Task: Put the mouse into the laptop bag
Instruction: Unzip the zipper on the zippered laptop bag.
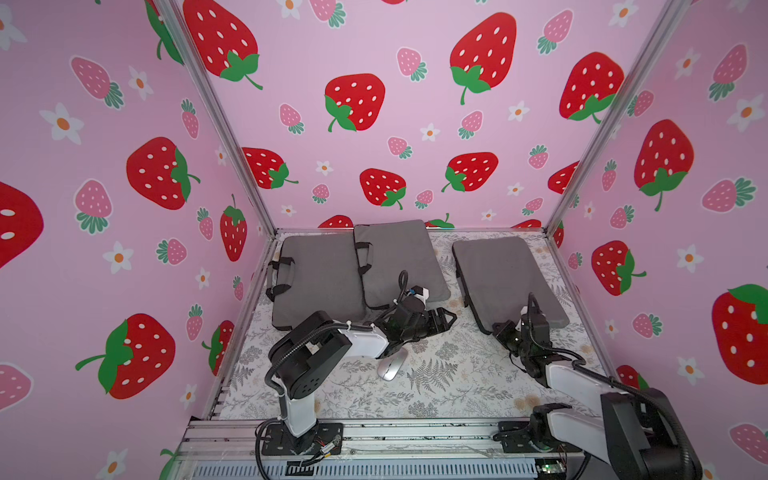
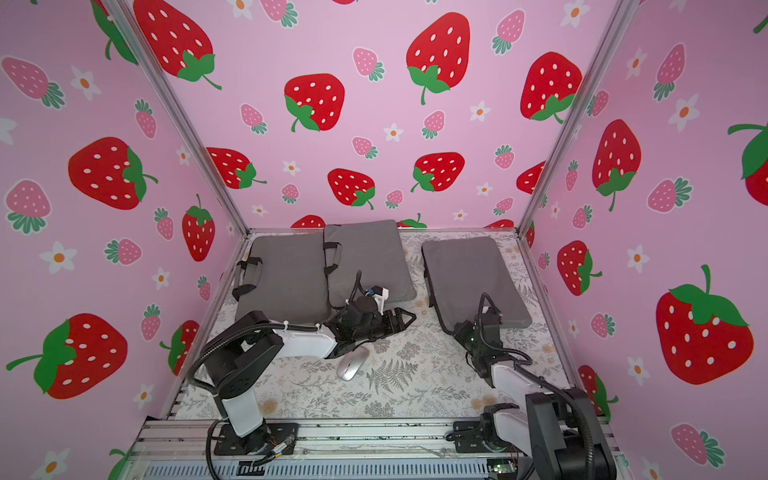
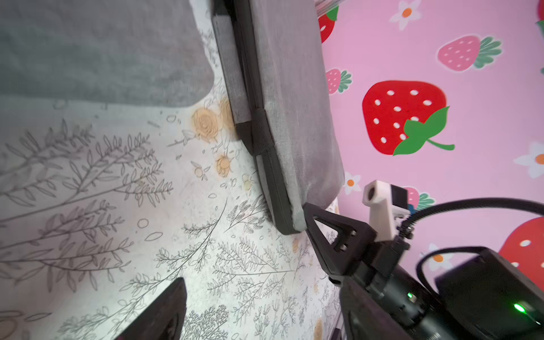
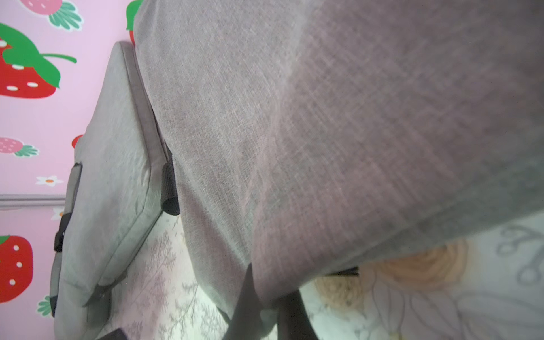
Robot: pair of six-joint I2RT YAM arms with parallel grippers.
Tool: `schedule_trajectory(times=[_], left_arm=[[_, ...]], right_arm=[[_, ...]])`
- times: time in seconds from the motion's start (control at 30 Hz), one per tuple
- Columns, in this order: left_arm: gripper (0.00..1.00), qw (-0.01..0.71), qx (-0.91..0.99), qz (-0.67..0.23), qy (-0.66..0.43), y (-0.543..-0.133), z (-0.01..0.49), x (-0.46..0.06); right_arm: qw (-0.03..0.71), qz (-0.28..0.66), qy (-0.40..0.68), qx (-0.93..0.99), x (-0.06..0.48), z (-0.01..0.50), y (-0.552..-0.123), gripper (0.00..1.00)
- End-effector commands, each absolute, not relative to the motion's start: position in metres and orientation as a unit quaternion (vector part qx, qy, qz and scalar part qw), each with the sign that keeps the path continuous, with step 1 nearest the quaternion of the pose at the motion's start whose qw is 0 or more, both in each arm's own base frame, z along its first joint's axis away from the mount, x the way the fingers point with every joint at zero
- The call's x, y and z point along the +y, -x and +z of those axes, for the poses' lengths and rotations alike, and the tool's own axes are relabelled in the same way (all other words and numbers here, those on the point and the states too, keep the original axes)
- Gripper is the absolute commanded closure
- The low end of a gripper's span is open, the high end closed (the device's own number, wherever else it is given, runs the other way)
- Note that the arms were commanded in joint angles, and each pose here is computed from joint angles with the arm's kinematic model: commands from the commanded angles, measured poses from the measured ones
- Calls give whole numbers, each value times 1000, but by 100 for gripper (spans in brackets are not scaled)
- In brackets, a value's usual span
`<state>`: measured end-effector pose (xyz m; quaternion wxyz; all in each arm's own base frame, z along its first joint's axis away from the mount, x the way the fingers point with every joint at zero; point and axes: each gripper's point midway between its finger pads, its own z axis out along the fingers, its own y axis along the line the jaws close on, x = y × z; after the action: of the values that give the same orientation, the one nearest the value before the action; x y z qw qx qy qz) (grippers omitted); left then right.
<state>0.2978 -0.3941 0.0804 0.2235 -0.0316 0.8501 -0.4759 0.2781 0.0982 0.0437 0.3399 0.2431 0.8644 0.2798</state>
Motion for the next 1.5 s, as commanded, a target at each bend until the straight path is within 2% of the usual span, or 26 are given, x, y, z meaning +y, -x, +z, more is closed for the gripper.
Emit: schedule_trajectory(times=[0.0,0.1,0.23,0.3,0.33,0.47,0.57,0.63,0.8,0.9,1.07,1.23,1.37,1.47], left_arm=[[20,219,832,-507,43,-302,89,-415],[22,199,839,-504,41,-298,78,-426],[24,190,845,-497,49,-300,67,-433],[25,188,848,-493,50,-302,65,-436],[25,187,851,-489,51,-305,63,-438],[27,173,859,-479,51,-313,56,-453],[31,159,859,-484,47,-320,52,-470],[38,153,862,-481,48,-326,46,-478],[60,139,864,-481,52,-337,38,-492],[66,141,870,-469,54,-347,35,-491],[66,146,871,-466,61,-361,36,-486],[61,145,870,-467,58,-362,38,-485],[51,137,872,-467,60,-359,34,-485],[39,130,873,-466,63,-356,32,-484]], right_arm=[[310,265,-224,885,110,29,-248,81],[315,261,-183,894,122,39,-238,75],[310,215,-124,918,118,54,-228,54],[299,182,-105,931,109,56,-221,49],[295,170,-97,935,106,57,-218,43],[276,149,-87,946,98,50,-205,36],[276,126,-91,949,89,46,-201,34],[277,120,-91,949,87,43,-202,37],[283,142,-69,946,98,41,-206,53],[284,135,-69,947,96,39,-208,56],[281,124,-77,949,96,34,-212,57],[275,92,-81,954,90,24,-219,57],[271,80,-79,956,91,17,-226,57],[264,69,-78,959,91,12,-230,61]])
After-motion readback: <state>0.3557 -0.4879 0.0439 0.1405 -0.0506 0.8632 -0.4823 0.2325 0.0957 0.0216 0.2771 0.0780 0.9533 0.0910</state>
